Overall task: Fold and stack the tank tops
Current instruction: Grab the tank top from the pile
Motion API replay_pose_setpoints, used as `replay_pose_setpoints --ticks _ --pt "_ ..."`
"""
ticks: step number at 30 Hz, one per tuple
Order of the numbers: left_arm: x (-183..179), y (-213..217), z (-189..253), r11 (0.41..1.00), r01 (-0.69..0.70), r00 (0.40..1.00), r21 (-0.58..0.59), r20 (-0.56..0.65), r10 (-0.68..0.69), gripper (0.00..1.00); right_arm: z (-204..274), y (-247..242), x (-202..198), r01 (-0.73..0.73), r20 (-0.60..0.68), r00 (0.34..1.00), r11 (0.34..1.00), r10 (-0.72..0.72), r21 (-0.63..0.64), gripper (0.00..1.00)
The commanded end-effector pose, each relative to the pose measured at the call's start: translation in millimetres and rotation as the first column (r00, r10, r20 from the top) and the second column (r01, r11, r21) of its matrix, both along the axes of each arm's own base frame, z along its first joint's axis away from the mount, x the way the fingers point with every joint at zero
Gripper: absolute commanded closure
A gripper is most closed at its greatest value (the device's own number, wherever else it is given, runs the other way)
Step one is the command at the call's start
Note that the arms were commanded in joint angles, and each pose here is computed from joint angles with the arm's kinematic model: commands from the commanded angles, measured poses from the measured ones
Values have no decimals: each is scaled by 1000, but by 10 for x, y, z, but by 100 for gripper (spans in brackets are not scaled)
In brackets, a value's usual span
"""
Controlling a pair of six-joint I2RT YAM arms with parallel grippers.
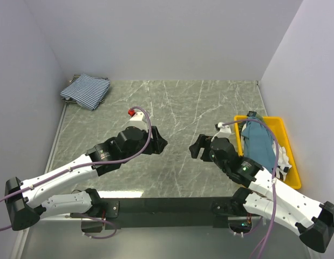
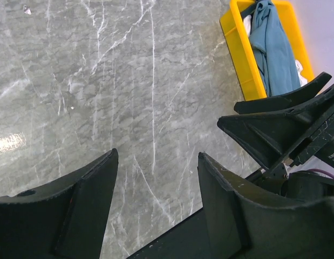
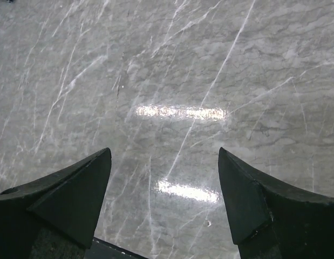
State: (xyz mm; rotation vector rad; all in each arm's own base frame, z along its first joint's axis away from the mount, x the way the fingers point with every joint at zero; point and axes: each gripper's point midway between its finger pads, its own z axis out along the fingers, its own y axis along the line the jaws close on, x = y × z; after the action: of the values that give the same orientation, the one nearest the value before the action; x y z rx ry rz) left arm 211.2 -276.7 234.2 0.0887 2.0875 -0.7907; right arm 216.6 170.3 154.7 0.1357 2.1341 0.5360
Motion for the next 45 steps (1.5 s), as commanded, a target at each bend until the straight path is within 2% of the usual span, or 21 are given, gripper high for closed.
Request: replay_pose_setpoints --ticks 1,10,14,17,18,21,22,24,25,28,35,41,43,44,45 --pt "8 -35 226 999 19 999 -31 44 -18 34 206 -49 72 40 53 998 999 -42 26 14" --pt "-59 29 307 999 40 998 -24 57 -39 33 300 -43 149 50 15 999 997 -49 -56 9" --pt "-84 82 341 999 36 998 -14 52 -35 33 595 -327 477 183 11 983 972 -183 -145 8" --pt "-102 128 334 1000 25 999 0 36 -25 32 680 -851 816 355 3 932 915 -362 -191 8" --pt "-106 138 325 1000 23 999 6 31 -24 33 647 -1202 931 457 -3 884 864 -468 -213 8" --pt "-141 165 313 999 28 999 15 14 -28 33 561 -1701 1051 577 -18 804 788 -594 -215 8" --pt "-143 167 310 999 31 999 15 13 -31 32 513 -2003 1057 644 -20 747 732 -664 -222 9" --pt "-184 140 293 998 60 998 13 5 -60 32 340 -2316 1059 703 -53 679 670 -732 -236 9" --pt "-197 133 277 997 71 997 18 4 -71 32 278 -2553 1035 747 -64 625 620 -778 -238 9" --pt "-233 99 244 994 104 995 20 -13 -103 32 11 -2847 1072 781 -121 562 574 -818 -248 11" --pt "-248 140 172 992 125 992 24 -24 -124 31 -372 -3122 1226 788 -178 498 529 -848 -314 13" --pt "-190 206 138 991 135 990 13 -31 -134 31 -685 -3146 1233 778 -230 470 523 -852 -349 20" --pt "-159 223 135 991 134 991 14 -30 -134 31 -699 -3153 1198 781 -231 459 514 -858 -356 29" --pt "-165 214 124 989 144 989 12 -34 -144 31 -698 -3152 1192 779 -230 461 515 -857 -357 37" --pt "-159 214 110 989 147 989 14 -36 -146 31 -647 -3164 1180 786 -217 458 506 -862 -354 42"
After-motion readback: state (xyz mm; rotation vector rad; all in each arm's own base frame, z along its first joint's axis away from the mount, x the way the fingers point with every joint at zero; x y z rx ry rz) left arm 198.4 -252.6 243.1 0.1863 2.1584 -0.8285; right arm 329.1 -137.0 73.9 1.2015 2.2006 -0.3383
